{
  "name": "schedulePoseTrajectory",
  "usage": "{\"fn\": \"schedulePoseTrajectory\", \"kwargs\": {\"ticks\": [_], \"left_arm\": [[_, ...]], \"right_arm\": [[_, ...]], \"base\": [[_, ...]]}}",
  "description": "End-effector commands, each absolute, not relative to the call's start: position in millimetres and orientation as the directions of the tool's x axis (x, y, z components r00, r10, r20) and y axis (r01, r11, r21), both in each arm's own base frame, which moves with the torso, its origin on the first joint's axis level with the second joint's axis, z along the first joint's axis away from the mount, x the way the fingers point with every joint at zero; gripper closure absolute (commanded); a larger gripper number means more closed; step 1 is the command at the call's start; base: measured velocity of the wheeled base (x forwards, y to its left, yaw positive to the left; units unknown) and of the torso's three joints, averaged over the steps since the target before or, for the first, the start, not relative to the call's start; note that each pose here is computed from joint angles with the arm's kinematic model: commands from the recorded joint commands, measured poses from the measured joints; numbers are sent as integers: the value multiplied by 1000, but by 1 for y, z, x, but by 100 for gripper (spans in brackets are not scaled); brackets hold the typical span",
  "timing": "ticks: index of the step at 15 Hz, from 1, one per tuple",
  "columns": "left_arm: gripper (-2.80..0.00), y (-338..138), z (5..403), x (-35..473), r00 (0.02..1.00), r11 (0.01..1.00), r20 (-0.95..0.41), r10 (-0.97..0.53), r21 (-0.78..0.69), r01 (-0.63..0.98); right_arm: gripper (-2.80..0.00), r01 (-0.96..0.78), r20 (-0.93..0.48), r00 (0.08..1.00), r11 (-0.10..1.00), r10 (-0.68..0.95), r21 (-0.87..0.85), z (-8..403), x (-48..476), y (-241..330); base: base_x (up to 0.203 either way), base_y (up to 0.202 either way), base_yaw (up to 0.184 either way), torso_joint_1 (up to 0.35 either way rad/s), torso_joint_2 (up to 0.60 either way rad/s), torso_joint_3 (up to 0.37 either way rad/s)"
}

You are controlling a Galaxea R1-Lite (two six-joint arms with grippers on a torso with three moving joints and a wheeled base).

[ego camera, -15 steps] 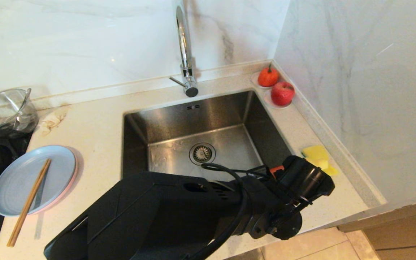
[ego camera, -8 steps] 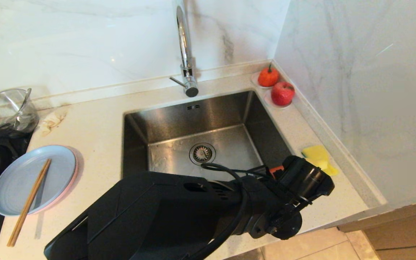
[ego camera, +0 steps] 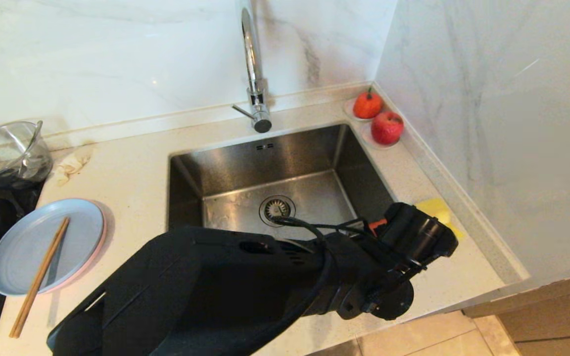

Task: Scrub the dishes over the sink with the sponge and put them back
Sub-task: Squeeze it onto the sponge

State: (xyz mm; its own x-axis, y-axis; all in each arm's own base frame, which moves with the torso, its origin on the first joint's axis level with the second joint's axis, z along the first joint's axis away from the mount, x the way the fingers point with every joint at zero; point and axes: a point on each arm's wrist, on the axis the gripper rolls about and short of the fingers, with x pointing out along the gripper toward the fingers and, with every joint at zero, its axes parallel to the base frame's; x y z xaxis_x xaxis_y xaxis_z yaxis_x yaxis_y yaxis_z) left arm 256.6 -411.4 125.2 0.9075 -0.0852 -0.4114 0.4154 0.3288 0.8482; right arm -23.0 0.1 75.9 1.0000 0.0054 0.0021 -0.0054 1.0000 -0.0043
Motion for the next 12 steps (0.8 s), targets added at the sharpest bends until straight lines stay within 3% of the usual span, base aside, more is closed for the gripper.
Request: {"fn": "schedulePoseTrajectory", "kwargs": {"ticks": [1, 4, 12], "left_arm": [[0, -406, 143, 256, 917, 336, -388, -88, 856, 394], [0, -403, 150, 264, 931, 345, -355, -84, 866, 361], [0, -406, 153, 270, 943, 258, -317, -102, 907, 333]], "right_arm": [[0, -6, 2, 1000, 1000, 6, -5, 76, -23, 0], [0, -6, 2, 1000, 1000, 6, -6, 76, -23, 0], [0, -6, 2, 1000, 1000, 6, -6, 76, -23, 0]], "base": [[0, 0, 0, 0, 0, 0], [0, 0, 0, 0, 0, 0], [0, 0, 0, 0, 0, 0]]}}
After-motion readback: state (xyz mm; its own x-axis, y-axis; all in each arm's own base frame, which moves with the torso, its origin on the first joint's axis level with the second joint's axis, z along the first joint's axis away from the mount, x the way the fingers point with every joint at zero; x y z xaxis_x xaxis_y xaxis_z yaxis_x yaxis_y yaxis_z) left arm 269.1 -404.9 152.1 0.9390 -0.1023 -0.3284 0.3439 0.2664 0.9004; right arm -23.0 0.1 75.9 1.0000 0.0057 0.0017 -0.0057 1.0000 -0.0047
